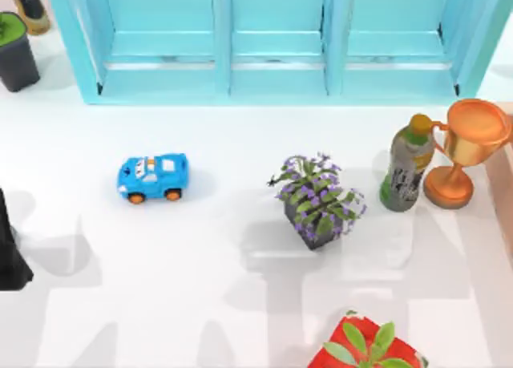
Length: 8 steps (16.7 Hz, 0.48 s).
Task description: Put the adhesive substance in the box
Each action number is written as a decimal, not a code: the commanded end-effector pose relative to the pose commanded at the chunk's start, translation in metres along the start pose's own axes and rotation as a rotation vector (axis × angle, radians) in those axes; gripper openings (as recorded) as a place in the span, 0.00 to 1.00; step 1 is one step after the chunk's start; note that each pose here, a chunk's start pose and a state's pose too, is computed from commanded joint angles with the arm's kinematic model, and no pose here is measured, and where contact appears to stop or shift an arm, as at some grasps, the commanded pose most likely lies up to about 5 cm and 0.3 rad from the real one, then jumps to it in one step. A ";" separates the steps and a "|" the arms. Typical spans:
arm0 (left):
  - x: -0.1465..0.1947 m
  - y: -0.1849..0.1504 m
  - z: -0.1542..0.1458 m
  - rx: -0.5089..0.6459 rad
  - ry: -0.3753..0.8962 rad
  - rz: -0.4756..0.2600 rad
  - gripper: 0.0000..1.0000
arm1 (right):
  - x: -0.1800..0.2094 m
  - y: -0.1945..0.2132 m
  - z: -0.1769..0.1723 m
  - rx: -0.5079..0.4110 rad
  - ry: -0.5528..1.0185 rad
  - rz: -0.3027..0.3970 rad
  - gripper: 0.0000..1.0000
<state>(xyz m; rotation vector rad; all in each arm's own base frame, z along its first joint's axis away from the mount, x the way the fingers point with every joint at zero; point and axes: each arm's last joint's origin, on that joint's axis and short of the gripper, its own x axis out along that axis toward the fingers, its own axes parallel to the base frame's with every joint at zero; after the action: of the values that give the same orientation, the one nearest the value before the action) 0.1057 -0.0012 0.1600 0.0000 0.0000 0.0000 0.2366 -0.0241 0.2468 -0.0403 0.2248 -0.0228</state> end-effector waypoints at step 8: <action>0.000 0.000 0.000 0.000 0.000 0.000 1.00 | 0.149 -0.034 -0.033 0.003 0.164 0.003 1.00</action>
<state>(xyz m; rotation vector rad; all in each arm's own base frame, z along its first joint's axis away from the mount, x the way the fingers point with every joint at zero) 0.1057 -0.0012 0.1600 0.0000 0.0000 0.0000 0.3734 -0.0637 0.1827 -0.0350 0.3884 -0.0230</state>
